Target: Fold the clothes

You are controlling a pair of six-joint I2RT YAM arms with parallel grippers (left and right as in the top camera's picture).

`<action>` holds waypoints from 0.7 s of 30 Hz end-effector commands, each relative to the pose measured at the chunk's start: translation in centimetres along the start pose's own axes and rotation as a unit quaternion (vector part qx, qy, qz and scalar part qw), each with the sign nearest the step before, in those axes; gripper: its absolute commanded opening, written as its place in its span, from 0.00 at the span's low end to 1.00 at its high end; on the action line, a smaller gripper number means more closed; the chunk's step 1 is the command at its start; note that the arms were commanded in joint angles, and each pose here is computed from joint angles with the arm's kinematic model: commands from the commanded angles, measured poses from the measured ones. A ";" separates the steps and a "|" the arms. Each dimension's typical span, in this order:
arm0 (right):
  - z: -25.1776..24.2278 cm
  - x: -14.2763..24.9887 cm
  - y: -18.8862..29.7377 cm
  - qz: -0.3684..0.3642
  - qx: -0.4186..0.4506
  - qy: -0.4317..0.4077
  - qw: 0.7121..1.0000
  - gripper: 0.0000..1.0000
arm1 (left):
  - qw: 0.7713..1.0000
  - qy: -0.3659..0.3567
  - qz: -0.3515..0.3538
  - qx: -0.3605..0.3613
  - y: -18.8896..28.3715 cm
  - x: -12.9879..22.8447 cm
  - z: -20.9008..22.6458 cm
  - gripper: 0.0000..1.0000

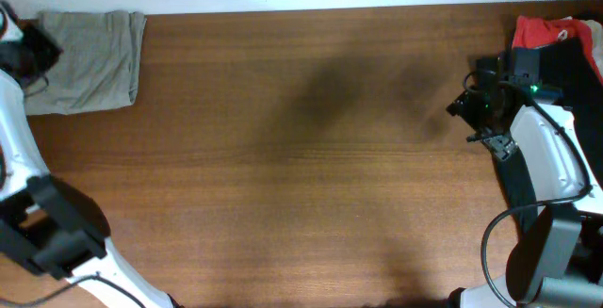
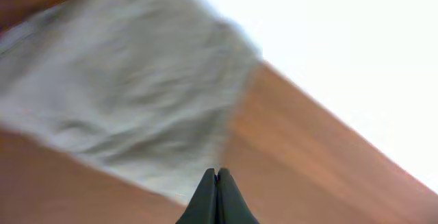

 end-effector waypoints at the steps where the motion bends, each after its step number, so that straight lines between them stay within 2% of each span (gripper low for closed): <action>1: 1.2 2.2 0.4 0.101 -0.059 -0.014 0.993 0.99 | 0.988 -0.016 0.001 0.152 2.0 -0.3 -6.0 0.21; 2: 1.5 3.0 0.6 0.132 -0.077 -0.014 0.988 0.99 | 0.985 -0.019 0.006 0.169 2.1 -0.1 -6.9 0.26; 4: 2.1 3.7 1.1 0.157 -0.104 0.013 0.982 0.99 | 0.981 -0.027 0.022 0.192 1.8 0.6 -8.9 0.50; 6: 1.9 4.3 2.0 0.157 -0.104 0.036 0.981 0.99 | 0.979 -0.034 0.029 0.201 1.5 0.9 -10.2 0.99; 12: 1.8 7.1 8.4 0.128 -0.146 0.134 0.972 0.99 | 0.975 -0.046 0.037 0.213 1.1 1.4 -12.0 0.99; 17: 0.6 9.7 13.7 0.063 -0.151 0.187 0.969 0.99 | 0.975 -0.046 0.037 0.214 1.1 1.4 -12.0 0.99; 21: 0.1 11.4 16.3 0.048 -0.183 0.214 0.958 0.99 | 0.975 -0.046 0.037 0.213 1.1 1.4 -12.0 0.99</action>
Point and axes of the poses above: each gripper's point midway between its finger pads, its own y axis back along the fingers, its own z axis along the line the jaws close on, x = y × z, the point moved 6 cm from there along y, back along the fingers, and after that the axes turned 13 degrees about -y, right-handed, at the moved point
